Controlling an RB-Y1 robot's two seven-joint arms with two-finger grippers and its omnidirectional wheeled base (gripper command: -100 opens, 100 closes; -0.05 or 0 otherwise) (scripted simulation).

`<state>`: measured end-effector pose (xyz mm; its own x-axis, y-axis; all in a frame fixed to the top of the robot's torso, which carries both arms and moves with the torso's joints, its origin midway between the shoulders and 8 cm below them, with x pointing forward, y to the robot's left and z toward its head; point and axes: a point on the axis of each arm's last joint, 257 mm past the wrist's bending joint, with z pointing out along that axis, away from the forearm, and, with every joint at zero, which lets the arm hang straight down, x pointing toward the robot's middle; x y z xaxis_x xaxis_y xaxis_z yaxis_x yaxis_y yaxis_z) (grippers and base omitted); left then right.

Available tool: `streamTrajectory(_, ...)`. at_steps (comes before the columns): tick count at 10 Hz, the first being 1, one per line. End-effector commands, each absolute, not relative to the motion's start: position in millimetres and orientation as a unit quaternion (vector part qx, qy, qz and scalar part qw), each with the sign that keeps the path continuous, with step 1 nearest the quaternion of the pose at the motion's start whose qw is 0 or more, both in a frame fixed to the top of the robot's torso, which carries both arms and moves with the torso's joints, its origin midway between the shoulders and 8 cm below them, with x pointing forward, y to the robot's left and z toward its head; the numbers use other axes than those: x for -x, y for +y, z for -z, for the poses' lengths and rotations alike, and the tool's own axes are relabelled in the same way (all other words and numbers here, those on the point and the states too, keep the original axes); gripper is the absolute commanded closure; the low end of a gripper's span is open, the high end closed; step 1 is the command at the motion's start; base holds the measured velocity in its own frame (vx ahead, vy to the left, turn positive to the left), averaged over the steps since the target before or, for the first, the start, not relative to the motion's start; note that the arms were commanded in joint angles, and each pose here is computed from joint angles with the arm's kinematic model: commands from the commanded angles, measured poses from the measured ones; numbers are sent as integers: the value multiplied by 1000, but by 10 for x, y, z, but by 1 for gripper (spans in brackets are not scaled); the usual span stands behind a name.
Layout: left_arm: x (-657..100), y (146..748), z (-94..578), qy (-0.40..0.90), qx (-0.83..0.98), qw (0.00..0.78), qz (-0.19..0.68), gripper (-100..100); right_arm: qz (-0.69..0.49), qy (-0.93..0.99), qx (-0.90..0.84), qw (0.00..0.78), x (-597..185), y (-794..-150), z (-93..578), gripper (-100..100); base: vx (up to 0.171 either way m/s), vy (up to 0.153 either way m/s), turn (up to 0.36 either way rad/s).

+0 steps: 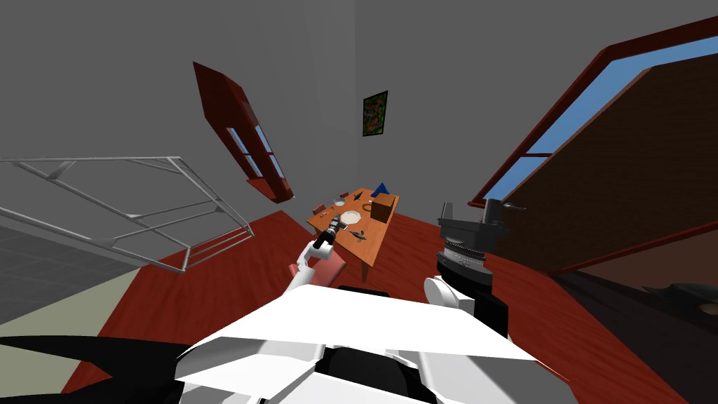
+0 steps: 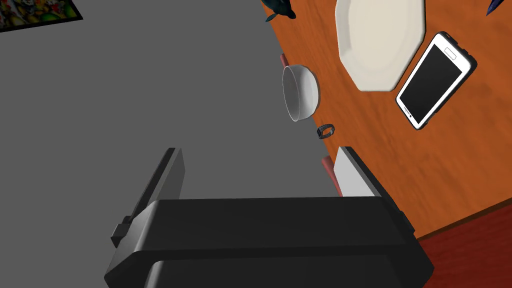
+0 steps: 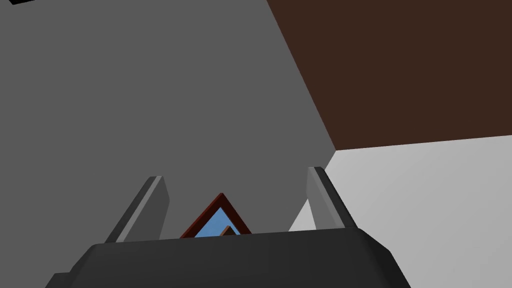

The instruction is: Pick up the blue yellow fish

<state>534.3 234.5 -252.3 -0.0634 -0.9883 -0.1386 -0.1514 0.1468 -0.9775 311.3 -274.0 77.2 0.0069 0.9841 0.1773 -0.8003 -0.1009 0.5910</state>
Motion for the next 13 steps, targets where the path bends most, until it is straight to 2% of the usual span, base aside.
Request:
streamTrajectory(1,-5388,2330,2717,601,499,465,417,-100,-686,162,-283,651,-3113,-2740,-772,0,14,-4,-47)
streamTrajectory(13,-5441,2115,3938,697,553,350,292,-100,-686,162,-283,651,-3113,-2741,-772,0,19,-5,-56)
